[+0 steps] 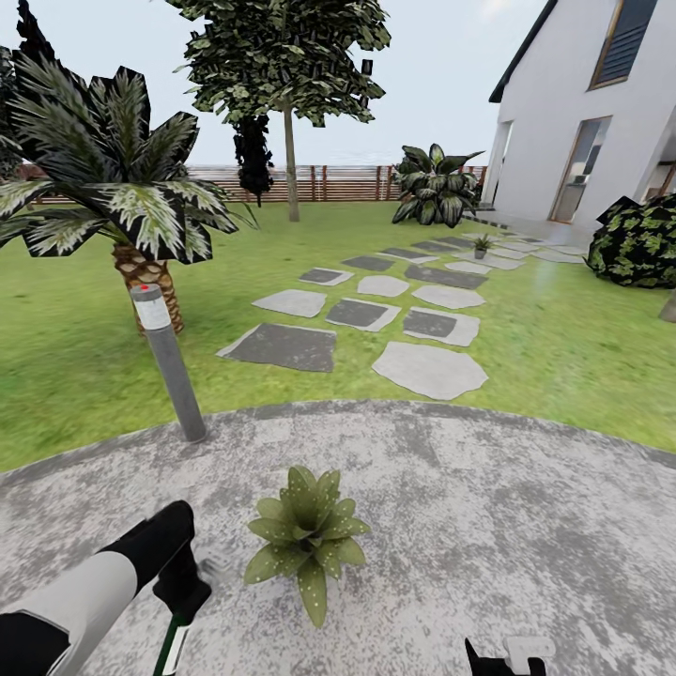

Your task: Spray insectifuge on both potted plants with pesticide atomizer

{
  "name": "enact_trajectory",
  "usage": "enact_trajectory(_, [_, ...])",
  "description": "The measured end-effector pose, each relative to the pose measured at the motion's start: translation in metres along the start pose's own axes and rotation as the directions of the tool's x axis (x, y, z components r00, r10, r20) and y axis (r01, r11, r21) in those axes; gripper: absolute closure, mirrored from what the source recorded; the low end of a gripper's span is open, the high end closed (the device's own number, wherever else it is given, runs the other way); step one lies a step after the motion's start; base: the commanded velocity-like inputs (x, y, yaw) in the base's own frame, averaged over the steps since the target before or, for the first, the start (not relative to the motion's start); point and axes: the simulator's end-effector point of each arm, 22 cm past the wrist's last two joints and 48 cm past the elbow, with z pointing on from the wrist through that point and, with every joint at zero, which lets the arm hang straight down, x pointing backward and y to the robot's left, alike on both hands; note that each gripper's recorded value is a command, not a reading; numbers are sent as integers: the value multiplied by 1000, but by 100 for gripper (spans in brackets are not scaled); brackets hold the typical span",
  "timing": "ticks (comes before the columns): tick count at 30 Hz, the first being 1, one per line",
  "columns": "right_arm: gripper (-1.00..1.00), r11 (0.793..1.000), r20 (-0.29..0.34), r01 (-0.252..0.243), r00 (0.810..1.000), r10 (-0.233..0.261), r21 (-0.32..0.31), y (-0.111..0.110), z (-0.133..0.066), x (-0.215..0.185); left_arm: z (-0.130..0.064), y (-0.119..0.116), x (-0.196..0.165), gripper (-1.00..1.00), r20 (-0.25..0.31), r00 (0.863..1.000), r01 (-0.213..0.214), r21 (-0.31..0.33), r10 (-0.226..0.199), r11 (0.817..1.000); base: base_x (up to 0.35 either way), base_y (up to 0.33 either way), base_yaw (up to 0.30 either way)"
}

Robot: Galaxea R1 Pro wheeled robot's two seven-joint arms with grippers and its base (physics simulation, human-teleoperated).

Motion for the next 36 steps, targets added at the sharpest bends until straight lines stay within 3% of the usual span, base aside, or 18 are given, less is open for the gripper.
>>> enact_trajectory(17, [-100, 1000, 1, 0, 1000, 0, 0, 0, 0, -1, -12, 3, -12, 100, 25, 1000, -3, -14, 3, 1000, 0, 9, -8])
enact_trajectory(31, [-100, 1000, 2, -1, 1000, 1, -1, 0, 0, -1, -13, 5, -13, 100, 24, 1000, 2, -20, -2, 1000, 45, 294, -250])
enact_trajectory(36, [-100, 1000, 2, 0, 1000, 0, -1, 0, 0, -1, -13, 1, -14, 100, 24, 1000, -2, -18, 2, 1000, 76, 306, -43])
